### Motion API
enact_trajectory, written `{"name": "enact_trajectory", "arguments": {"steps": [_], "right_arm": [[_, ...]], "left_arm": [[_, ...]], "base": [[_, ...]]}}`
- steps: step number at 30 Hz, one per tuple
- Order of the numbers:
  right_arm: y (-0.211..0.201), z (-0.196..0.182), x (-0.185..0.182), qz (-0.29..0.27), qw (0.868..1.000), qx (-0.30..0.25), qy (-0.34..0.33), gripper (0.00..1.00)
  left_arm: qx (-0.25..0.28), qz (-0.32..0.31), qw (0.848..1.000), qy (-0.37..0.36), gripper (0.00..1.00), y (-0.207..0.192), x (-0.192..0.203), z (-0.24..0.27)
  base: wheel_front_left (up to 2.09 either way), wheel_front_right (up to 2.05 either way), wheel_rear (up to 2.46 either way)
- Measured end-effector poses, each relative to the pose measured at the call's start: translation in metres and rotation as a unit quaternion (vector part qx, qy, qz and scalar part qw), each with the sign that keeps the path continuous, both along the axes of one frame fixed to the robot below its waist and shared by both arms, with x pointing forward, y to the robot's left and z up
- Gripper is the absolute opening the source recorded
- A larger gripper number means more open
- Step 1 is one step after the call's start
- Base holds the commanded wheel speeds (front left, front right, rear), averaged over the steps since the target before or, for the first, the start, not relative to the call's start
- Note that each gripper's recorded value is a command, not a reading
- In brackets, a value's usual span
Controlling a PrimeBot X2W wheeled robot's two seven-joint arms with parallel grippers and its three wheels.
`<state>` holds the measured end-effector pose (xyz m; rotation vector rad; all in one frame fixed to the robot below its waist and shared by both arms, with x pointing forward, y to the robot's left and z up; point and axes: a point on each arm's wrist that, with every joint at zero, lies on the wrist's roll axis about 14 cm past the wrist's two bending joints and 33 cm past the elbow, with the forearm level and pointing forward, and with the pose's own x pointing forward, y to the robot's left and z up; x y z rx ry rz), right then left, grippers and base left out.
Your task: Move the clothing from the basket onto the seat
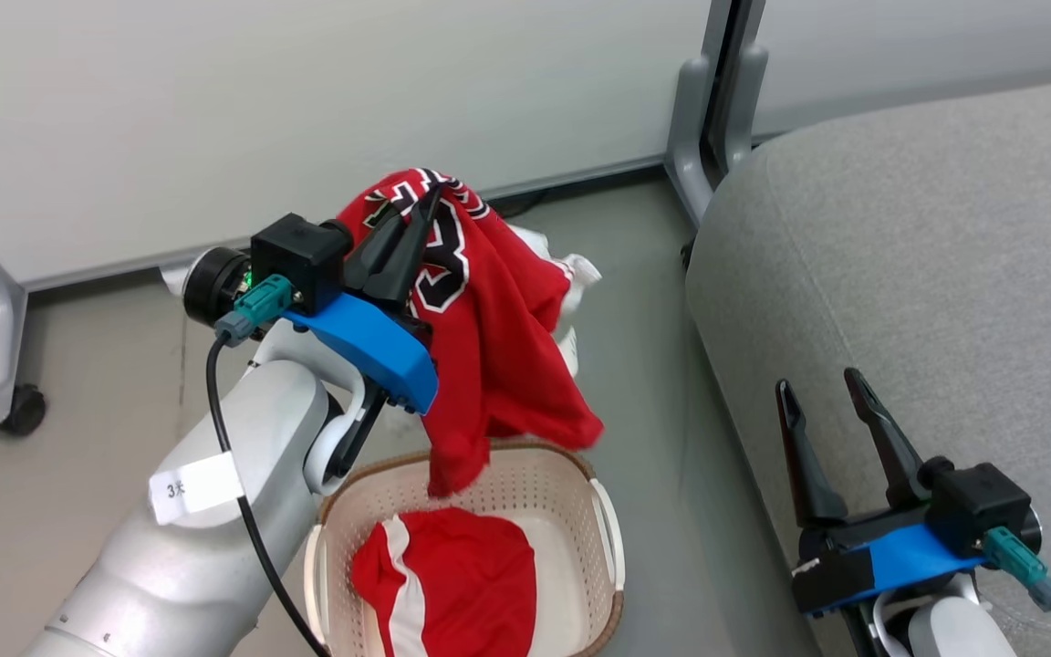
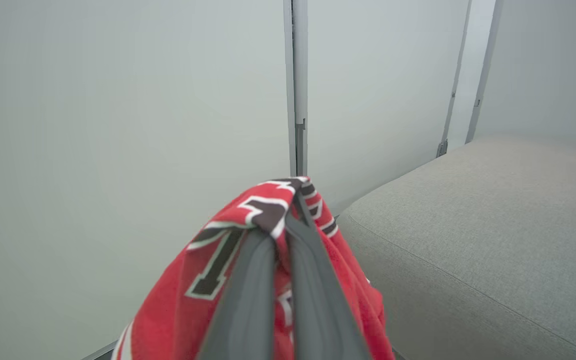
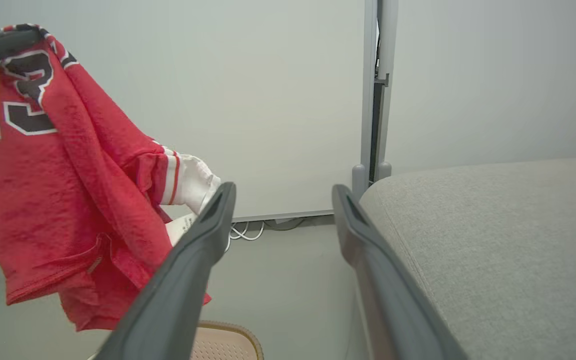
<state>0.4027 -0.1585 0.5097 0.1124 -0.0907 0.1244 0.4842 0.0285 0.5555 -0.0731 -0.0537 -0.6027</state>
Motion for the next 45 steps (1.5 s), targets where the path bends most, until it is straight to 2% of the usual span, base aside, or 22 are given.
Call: {"name": "enact_trajectory", "arguments": {"steps": [7, 24, 33, 45], "right_arm": [[-0.002, 0.007, -0.014, -0.004, 1.0, 0.002, -0.008, 1.0], [0.013, 0.017, -0.011, 0.019, 1.0, -0.001, -0.025, 1.0], [0.061, 0.053, 0.013, 0.095, 0.992, -0.033, -0.079, 1.0], [0.139, 0.078, 0.036, 0.224, 0.964, -0.075, -0.119, 1.0]], "left_arm": [[-0.003, -0.018, 0.999, -0.039, 0.0, -0.01, -0.018, 0.033], [0.003, -0.018, 0.999, -0.027, 0.0, -0.007, -0.033, 0.028], [0.003, -0.02, 1.0, -0.02, 0.0, -0.008, -0.03, 0.022], [0.003, -0.025, 0.999, -0.021, 0.0, -0.013, -0.028, 0.021]], "base": [[0.0, 0.0, 0.0], [0.0, 0.0, 0.0], [0.0, 0.0, 0.0], [0.0, 0.0, 0.0]]}}
